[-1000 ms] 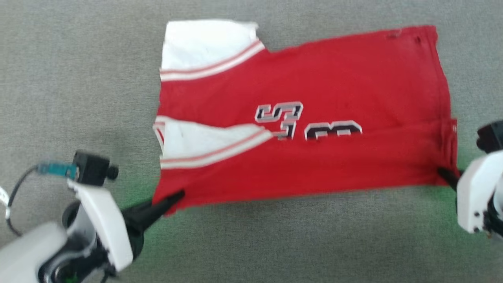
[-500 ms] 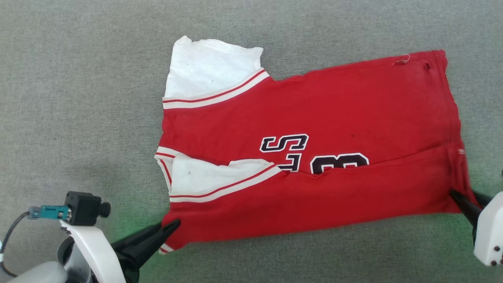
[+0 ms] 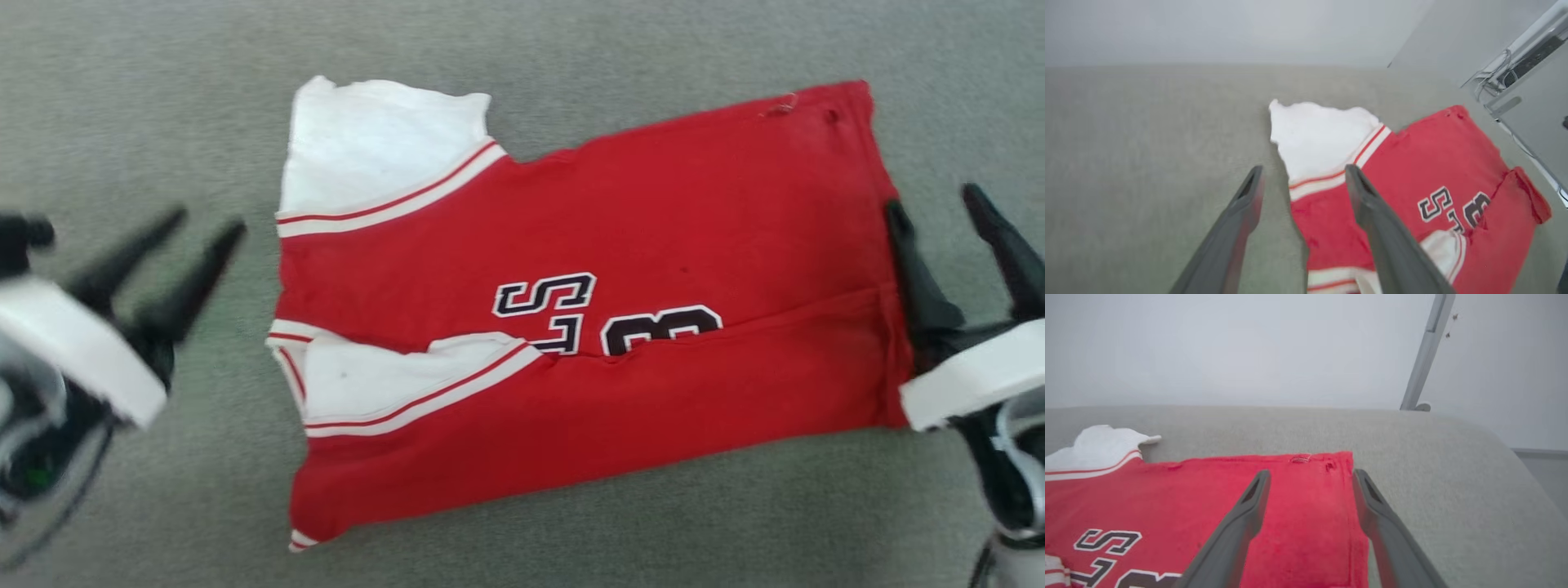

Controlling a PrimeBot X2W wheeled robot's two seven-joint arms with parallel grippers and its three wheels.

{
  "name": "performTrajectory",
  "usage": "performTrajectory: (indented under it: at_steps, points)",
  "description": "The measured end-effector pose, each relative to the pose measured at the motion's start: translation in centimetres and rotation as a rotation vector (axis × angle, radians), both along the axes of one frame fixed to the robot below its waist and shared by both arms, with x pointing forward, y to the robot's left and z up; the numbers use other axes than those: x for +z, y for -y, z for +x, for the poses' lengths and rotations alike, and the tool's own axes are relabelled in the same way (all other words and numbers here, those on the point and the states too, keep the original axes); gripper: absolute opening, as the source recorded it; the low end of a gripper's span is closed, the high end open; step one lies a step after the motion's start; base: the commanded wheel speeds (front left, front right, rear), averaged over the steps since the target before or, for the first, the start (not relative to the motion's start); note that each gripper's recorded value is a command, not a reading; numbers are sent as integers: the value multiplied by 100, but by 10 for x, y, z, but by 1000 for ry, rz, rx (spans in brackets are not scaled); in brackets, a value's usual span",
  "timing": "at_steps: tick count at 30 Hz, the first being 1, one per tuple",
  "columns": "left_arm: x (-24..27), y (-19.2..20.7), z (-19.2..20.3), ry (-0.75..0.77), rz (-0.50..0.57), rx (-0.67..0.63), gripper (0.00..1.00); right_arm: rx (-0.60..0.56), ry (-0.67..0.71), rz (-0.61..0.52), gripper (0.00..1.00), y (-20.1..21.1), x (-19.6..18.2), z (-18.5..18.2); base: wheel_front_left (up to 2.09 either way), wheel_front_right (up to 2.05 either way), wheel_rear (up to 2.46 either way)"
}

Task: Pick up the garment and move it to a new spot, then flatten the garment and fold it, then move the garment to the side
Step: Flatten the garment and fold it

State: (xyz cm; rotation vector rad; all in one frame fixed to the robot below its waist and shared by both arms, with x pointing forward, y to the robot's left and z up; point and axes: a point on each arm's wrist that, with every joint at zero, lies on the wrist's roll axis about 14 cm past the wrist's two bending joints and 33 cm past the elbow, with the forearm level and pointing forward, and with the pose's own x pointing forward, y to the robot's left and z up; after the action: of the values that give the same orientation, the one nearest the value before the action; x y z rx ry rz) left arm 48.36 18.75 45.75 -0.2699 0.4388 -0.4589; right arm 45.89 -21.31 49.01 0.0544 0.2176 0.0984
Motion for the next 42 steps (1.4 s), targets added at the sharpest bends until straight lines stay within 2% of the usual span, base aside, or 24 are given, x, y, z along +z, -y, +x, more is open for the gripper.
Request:
performTrajectory:
  at_steps: [3, 7, 13, 20, 21, 22, 23, 28, 32, 38, 42]
  points:
    - [16, 12, 41, 71, -12, 4, 100, -30, 79, 31, 100, -2, 2, 3, 0, 0, 0]
    - [13, 13, 85, 80, 64, 8, 100, -62, 148, 43, 100, 0, 5, 5, 0, 0, 0]
    - [-44, 29, 101, -172, 197, -104, 100, -137, 133, 16, 100, 23, -7, -8, 0, 0, 0]
    - [-76, 44, 105, -373, 218, -163, 100, -171, 71, 16, 100, 32, -27, -17, 0, 0, 0]
    - [-76, 46, 106, -393, 206, -165, 79, -167, 60, 16, 100, 31, -30, -16, 0, 0, 0]
    - [-77, 47, 109, -409, 201, -166, 44, -162, 45, 14, 100, 30, -33, -15, 0, 0, 0]
    - [-78, 49, 111, -417, 199, -173, 0, -155, 38, 8, 100, 31, -34, -12, 0, 0, 0]
    - [-82, 53, 116, -423, 200, -188, 0, -88, 15, -39, 100, 29, -29, 18, 0, 0, 0]
    - [-81, 61, 115, -393, 184, -209, 0, -23, -75, -104, 100, 29, -33, 49, 0, 0, 0]
    - [-79, 68, 109, -343, 162, -238, 0, 39, -326, -220, 100, 40, -57, 94, 0, 0, 0]
    - [-80, 68, 102, -324, 154, -248, 0, 62, -514, -186, 100, 35, -84, 109, 0, 0, 0]
